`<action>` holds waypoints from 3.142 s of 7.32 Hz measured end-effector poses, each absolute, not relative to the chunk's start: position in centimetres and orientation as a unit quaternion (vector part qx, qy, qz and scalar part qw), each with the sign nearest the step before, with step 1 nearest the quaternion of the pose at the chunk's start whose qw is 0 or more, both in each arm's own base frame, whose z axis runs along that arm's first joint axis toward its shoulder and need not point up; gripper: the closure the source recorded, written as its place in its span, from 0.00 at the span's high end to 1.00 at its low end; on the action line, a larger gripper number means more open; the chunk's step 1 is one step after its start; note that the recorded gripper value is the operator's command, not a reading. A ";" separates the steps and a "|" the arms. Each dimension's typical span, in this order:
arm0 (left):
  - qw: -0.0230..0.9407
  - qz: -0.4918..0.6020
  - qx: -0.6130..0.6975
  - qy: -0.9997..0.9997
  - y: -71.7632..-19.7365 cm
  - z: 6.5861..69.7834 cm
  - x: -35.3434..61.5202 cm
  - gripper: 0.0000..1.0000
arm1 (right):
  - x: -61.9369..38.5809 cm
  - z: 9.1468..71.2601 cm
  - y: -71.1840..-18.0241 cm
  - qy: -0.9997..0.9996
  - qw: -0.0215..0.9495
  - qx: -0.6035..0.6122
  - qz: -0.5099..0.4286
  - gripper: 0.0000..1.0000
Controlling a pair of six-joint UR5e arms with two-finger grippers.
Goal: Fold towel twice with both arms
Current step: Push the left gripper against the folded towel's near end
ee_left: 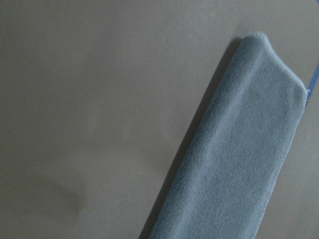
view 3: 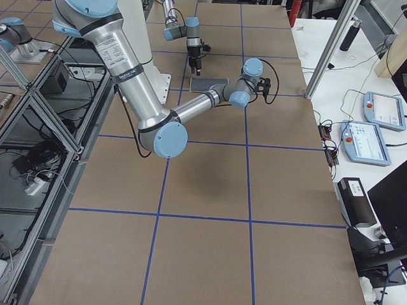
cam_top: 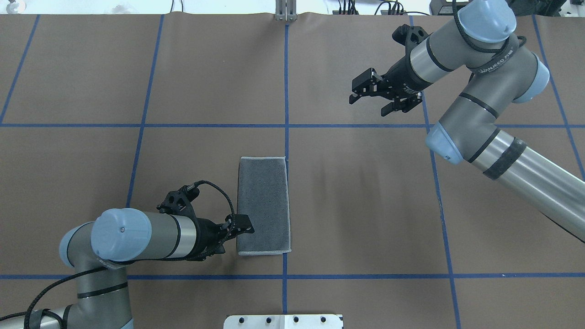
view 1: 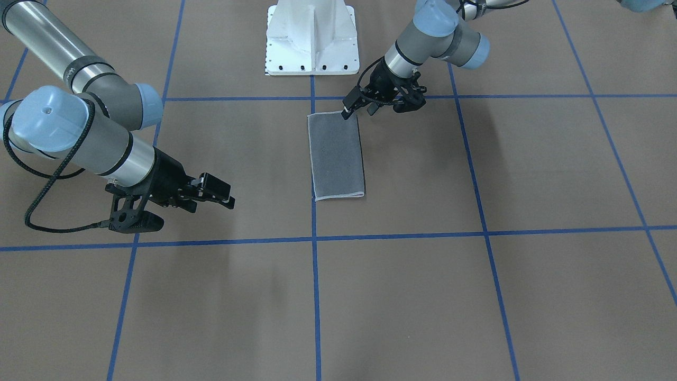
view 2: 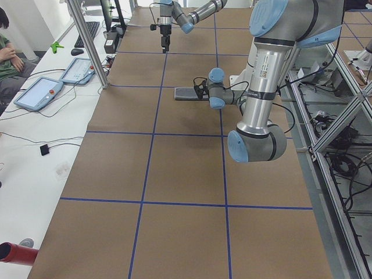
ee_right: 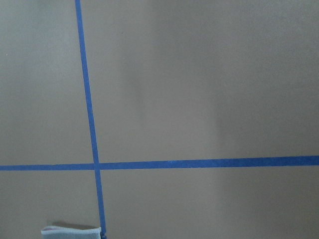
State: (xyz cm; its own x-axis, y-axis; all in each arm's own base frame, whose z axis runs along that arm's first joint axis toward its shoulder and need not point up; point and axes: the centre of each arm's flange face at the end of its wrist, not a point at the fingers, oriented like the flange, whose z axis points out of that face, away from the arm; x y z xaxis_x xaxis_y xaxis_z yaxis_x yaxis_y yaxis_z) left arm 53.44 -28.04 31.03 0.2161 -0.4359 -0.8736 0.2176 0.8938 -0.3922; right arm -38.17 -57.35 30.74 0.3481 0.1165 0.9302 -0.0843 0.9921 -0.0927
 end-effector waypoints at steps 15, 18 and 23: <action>0.780 -0.202 -0.098 0.584 -26.6 29.9 55.8 0.56 | -38.3 31.2 -57.4 -0.566 0.822 -0.016 0.061 1.00; 0.781 -0.207 -0.089 0.582 -27.8 30.4 55.3 0.56 | -38.3 31.3 -57.4 -0.566 0.822 -0.017 0.061 1.00; 0.780 -0.209 -0.089 0.583 -27.7 30.9 53.1 0.66 | -38.5 31.6 -57.4 -0.563 0.824 -0.018 0.061 1.00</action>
State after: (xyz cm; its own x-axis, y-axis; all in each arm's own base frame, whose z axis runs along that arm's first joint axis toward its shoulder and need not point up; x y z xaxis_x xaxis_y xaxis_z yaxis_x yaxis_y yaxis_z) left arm 53.09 -27.71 30.90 0.2327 -0.4297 -0.8725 0.2215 0.8969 -0.3827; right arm -38.52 -57.40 31.65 0.3576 0.1218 0.9259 -0.0802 0.9918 -0.0995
